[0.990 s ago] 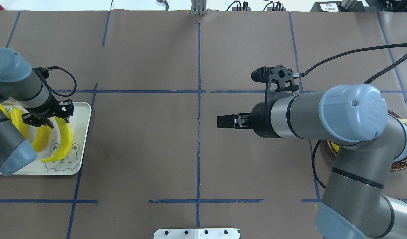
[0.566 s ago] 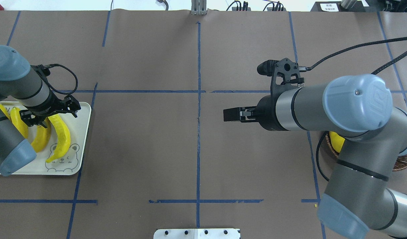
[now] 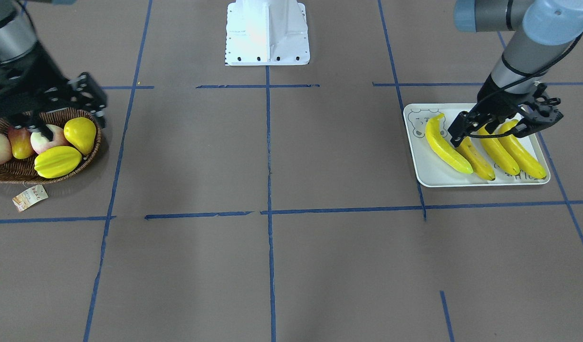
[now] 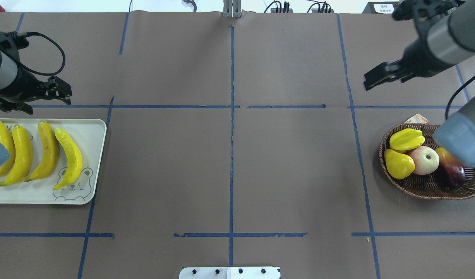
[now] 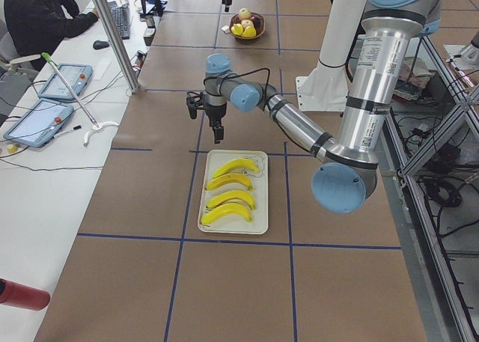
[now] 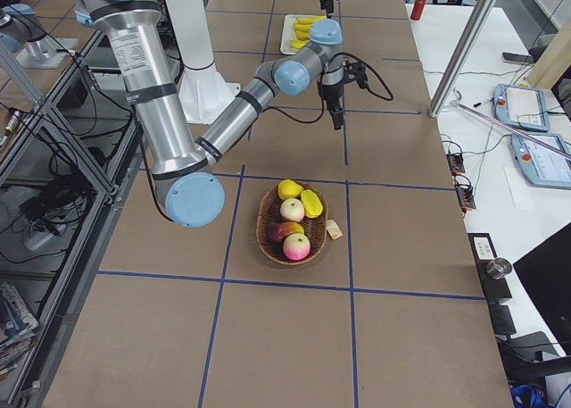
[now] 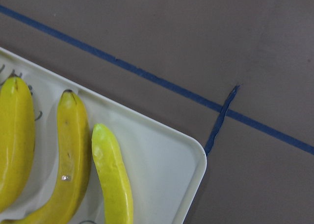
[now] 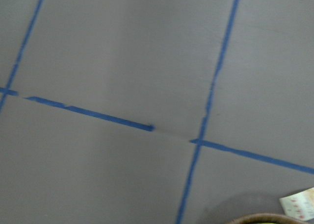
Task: Transfer all bananas from basket to plate
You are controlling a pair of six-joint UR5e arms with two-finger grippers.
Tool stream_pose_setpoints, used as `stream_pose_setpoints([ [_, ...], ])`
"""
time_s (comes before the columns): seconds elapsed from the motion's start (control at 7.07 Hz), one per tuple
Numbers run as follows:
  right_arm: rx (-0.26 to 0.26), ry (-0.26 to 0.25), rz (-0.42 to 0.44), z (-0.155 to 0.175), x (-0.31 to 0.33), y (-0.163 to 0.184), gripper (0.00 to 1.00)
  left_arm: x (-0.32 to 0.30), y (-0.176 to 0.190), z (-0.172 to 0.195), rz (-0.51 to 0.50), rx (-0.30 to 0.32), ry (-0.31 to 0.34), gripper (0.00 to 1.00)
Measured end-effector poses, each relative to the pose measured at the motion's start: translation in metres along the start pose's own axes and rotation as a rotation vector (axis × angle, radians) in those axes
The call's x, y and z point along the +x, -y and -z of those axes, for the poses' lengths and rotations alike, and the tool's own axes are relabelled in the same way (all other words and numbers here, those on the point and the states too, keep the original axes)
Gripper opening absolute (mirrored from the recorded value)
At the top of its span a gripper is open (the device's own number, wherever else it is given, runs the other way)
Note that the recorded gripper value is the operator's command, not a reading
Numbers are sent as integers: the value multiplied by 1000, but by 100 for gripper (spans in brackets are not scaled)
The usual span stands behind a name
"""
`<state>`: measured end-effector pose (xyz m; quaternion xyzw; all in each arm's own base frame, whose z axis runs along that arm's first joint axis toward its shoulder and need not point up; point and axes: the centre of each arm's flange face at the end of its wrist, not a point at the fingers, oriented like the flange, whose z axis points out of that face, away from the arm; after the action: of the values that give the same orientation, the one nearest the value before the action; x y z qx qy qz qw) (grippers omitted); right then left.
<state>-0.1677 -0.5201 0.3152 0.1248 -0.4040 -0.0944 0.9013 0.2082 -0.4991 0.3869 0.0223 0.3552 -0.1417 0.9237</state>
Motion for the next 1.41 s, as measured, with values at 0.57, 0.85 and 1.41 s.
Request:
stream_pose_setpoints([
  [0.57, -76, 25, 72, 12, 283, -72, 100, -165, 38, 26, -265, -43, -5, 100],
  [0.85, -118, 29, 23, -5, 322, -108, 100, -258, 49, 19, -204, -99, -61, 100],
  [1.41, -142, 31, -44, -13, 352, -140, 100, -364, 50, -13, -185, -161, -124, 100],
])
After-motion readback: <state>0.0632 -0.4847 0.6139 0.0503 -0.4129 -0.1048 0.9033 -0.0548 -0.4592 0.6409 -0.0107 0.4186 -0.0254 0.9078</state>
